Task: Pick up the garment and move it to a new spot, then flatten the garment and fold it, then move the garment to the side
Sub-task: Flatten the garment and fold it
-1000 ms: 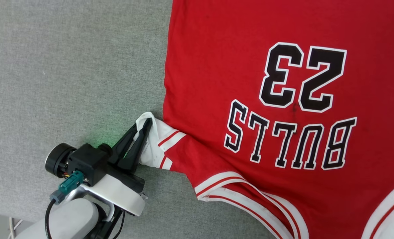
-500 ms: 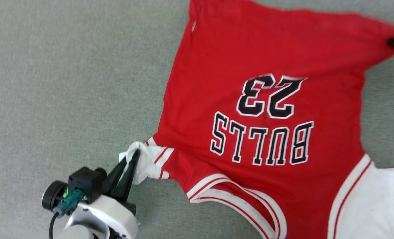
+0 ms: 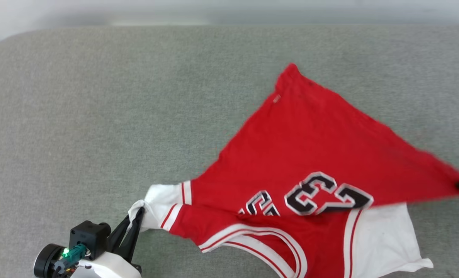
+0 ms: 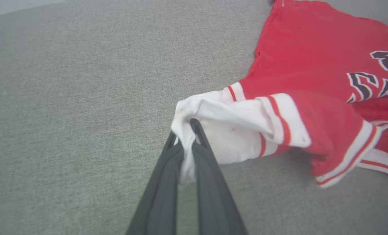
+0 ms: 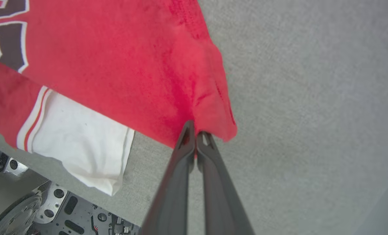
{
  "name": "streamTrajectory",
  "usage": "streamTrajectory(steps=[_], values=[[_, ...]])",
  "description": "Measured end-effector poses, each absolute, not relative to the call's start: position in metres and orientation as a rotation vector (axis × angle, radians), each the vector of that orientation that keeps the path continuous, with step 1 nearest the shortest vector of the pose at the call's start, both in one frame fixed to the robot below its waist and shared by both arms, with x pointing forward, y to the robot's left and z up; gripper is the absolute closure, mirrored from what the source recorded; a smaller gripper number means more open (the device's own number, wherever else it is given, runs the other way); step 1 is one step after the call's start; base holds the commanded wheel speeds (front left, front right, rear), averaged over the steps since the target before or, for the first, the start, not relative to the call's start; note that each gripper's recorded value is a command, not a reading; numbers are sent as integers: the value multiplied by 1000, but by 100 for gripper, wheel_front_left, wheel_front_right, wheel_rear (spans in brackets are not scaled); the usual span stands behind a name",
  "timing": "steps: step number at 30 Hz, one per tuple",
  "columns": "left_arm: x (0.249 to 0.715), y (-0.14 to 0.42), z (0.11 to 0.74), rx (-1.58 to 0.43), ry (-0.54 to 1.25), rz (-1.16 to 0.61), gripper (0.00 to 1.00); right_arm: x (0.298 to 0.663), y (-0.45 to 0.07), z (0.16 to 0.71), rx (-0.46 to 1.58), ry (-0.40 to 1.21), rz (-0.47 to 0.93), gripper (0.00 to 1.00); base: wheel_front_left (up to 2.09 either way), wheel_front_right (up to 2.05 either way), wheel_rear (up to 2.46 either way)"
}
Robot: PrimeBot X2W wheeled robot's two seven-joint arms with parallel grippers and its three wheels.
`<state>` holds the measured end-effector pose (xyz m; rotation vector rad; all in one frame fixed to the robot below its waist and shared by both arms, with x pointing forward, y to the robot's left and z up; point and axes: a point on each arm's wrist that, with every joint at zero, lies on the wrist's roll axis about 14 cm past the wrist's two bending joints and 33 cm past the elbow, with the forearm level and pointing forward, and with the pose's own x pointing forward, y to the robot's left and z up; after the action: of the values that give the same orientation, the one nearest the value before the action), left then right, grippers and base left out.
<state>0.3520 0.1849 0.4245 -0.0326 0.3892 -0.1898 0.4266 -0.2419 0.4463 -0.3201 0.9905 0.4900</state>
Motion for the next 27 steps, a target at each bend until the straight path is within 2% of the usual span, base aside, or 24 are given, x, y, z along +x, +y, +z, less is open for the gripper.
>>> streamTrajectory(steps=[10,12,15,16,17,25,27], values=[[349,178,433,-33,366,-211,100,301,-278,391,-134,1216,414,100,0,0,0],[350,178,433,-34,368,-212,100,286,-274,382,-103,1242,416,100,0,0,0],[351,179,432,-32,371,-213,100,286,-268,380,-69,1221,411,100,0,0,0],[351,178,431,-32,371,-214,100,290,-269,383,-66,1205,403,84,0,0,0],[352,178,431,-34,370,-217,100,296,-270,387,-74,1183,399,0,0,0,0],[353,175,430,-36,368,-232,100,392,-253,470,-169,838,425,0,0,0,0],[356,175,430,-33,367,-234,100,409,-244,485,-211,801,449,0,0,0,0]])
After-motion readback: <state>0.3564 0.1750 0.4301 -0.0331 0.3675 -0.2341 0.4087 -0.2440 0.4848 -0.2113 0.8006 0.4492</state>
